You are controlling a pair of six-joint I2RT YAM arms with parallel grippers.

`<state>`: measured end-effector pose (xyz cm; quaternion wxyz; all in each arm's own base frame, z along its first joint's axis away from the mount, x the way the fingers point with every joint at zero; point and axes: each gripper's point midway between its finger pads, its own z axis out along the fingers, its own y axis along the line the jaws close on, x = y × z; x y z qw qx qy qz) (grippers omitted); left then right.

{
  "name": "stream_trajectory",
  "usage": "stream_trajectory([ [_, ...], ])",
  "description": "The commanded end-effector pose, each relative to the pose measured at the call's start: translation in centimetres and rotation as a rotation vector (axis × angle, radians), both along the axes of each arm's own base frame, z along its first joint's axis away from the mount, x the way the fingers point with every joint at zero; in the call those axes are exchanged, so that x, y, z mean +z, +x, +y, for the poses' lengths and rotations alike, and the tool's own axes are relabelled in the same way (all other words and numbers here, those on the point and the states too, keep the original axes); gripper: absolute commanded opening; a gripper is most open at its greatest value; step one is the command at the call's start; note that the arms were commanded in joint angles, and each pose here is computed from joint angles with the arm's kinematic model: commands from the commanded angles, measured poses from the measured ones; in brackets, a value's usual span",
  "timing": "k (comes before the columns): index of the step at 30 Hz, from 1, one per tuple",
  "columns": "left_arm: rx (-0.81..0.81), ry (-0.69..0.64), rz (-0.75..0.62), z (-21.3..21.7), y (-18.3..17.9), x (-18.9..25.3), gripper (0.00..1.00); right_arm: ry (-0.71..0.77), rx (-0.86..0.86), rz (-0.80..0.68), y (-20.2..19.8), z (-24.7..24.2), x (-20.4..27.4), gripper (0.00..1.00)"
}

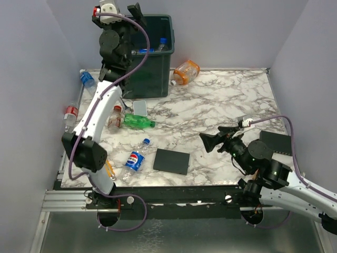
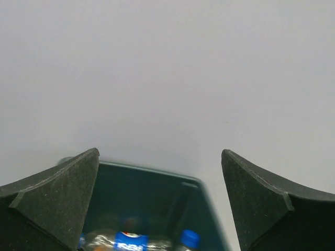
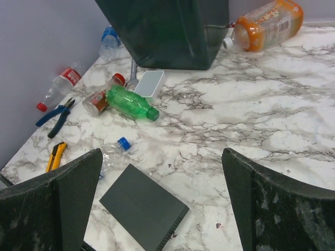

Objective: Put the plastic bottles in the bin
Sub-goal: Place the plastic bottle in the trash bin.

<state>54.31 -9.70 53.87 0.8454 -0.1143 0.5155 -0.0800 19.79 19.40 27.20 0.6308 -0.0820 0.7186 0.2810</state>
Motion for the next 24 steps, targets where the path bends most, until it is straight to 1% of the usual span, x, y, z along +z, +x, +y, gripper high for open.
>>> stream_trajectory([
  [1,-0.123,0.03,-0.047,-4.4,-7.9,3.4,0.99,0.008,-0.081,-0.034,0.7,-1.4,2.3,1.0],
  [3,-0.161,0.052,0.005,-6.4,-10.5,1.7,0.99,-0.003,-0.109,-0.037,0.8,-2.2,2.9,1.0],
  [6,-0.207,0.049,0.115,-7.6,-13.8,-3.0,0.99,-0.028,-0.19,-0.026,1.2,-3.7,4.0,1.0],
  [9,-0.25,0.041,0.263,-7.8,-16.2,-9.6,0.99,-0.123,-0.245,0.031,2.0,-3.9,3.5,1.0],
  [12,-0.286,0.044,0.418,-7.7,-18.1,-16.7,0.99,-0.23,-0.28,0.125,3.3,-2.8,1.6,1.0],
  [14,-0.3,0.038,0.514,-7.3,-19.3,-21.2,0.99,-0.239,-0.288,0.181,4.5,-2.1,0.6,1.0],
  [16,-0.316,0.019,0.558,-6.9,-20.6,-23.5,0.99,-0.193,-0.297,0.236,6.2,-2.2,-0.1,1.0],
  [18,-0.332,0.0,0.577,-6.5,-21.8,-25.0,0.99,-0.1,-0.308,0.293,8.2,-2.8,-0.9,1.0],
  [21,-0.344,-0.023,0.577,-5.8,-23.2,-26.1,0.99,0.06,-0.328,0.362,11.1,-4.0,-1.9,1.0],
  [24,-0.327,-0.054,0.566,-4.6,-24.3,-26.8,0.99,0.198,-0.349,0.401,13.7,-4.5,-2.9,1.0],
])
